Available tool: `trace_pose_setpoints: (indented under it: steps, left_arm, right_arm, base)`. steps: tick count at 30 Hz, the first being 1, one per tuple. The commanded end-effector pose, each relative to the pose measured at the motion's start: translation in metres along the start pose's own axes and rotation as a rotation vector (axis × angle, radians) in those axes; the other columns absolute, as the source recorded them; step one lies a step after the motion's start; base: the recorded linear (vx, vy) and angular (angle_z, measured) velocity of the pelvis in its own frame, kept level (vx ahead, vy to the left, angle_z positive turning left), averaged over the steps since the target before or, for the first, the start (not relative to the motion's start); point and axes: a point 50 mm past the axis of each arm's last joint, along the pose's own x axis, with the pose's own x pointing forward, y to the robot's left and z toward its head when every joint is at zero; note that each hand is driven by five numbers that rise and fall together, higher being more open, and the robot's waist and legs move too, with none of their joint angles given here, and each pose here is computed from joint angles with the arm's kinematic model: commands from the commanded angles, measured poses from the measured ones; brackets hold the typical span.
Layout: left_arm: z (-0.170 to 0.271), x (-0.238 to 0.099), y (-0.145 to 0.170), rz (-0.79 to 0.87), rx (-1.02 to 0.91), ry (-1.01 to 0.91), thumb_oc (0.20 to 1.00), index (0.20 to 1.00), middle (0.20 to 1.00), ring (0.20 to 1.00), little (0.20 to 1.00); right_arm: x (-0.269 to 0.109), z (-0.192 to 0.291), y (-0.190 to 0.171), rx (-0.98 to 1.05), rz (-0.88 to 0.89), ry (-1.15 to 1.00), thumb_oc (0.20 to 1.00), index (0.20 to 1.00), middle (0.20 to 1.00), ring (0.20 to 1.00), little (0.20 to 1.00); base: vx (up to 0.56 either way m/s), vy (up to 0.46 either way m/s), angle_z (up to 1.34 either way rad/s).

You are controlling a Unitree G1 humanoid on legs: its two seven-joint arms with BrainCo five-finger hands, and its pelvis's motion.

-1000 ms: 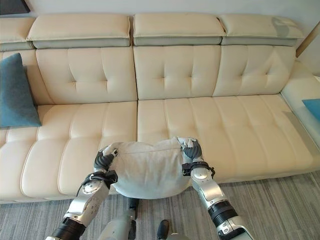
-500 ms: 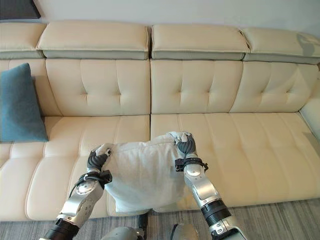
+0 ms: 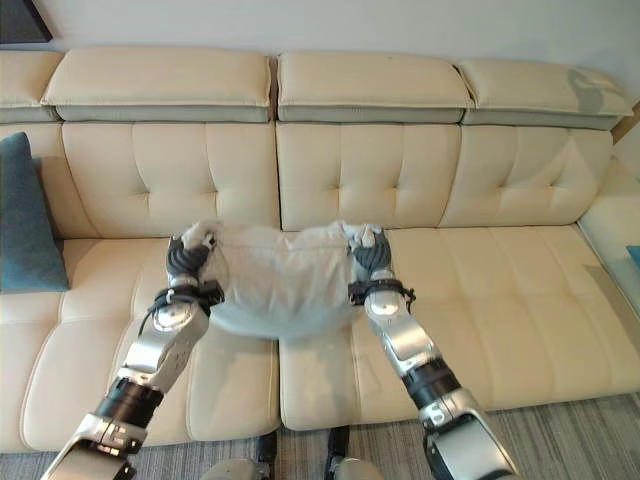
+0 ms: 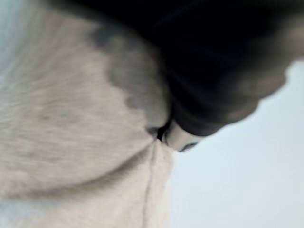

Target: Pick up all the scattered cushions and arrange them neatly on the sofa.

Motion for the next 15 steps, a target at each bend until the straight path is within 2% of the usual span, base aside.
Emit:
trace_pose_setpoints:
  steps: [1,5,15]
  left_arm:
    - [0.06,0.012,-0.043,-0.115,-0.034,-0.25,0.2,0.2,0.2,0.2,0.2]
    - [0.096,0.026,-0.052,-0.102,-0.028,-0.35,0.2,0.2,0.2,0.2,0.2]
    - [0.109,0.025,-0.054,-0.082,-0.041,-0.387,0.2,0.2,0.2,0.2,0.2]
  right_arm:
    - [0.015,0.074,0.027,0.092,0.063,-0.244,0.2,0.2,0.2,0.2,0.2]
    - [0.033,0.111,0.014,0.064,-0.018,-0.325,0.2,0.2,0.2,0.2,0.2]
    - [0.04,0.131,-0.005,-0.046,-0.12,-0.387,0.2,0.2,0.2,0.2,0.2]
  base:
    - [0.03,-0.001,0.06]
    - [0.01,-0.005,0.07]
    - [0.06,0.003,0.06]
